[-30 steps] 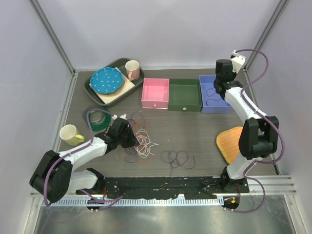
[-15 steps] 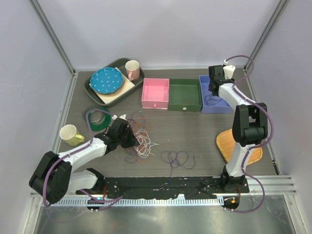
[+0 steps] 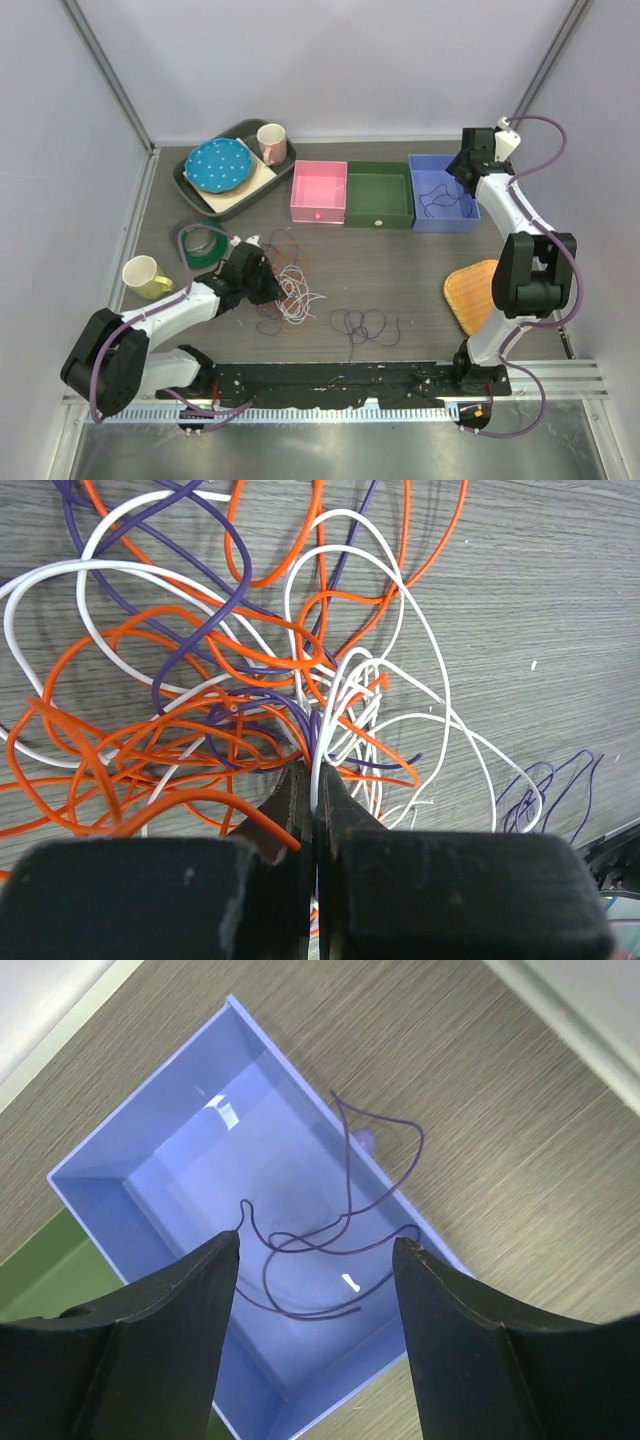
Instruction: Untangle the cables
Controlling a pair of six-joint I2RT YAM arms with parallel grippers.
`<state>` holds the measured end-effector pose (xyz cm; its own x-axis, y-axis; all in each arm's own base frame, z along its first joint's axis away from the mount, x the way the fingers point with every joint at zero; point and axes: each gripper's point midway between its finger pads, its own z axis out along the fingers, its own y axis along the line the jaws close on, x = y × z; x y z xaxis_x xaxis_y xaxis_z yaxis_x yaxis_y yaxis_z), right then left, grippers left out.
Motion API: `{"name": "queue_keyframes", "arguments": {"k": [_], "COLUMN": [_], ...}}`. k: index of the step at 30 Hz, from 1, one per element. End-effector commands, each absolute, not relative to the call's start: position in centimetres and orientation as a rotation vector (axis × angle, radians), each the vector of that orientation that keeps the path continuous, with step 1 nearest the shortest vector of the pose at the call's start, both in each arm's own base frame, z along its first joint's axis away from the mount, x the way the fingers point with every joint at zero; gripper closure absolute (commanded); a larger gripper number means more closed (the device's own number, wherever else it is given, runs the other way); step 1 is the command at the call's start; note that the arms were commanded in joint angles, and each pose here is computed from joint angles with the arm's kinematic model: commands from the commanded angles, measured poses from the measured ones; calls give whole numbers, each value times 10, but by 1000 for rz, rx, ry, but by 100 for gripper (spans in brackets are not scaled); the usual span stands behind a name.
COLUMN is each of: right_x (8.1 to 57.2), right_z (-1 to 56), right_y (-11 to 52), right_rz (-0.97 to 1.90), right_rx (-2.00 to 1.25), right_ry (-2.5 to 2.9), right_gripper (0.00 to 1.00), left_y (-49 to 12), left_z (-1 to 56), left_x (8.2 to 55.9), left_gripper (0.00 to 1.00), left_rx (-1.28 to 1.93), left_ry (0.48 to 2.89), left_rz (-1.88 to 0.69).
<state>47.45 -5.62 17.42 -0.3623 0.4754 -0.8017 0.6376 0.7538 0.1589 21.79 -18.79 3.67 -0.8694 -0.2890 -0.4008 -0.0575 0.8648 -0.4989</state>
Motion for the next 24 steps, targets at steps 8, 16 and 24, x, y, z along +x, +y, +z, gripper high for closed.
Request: {"name": "queue_keyframes", "arguments": {"k": [8,16,24], "right_x": [476,485,498], "right_z": [139,112,96], "right_y": [-49,-53,-66], "right_rz": [-133,-173,-259], "right_rx": [999,998,1036], "right_ry": [1968,1988,1930], "right_gripper": [36,36,39], "left_y": [-194,-194,-194], "left_z": [39,37,38], "left_x": [221,221,220], "left_gripper": [100,100,100], "left_rx": [-224,-228,-229], "left_ry": [2549,2555,2549], "left_rz": [-709,-707,-711]}}
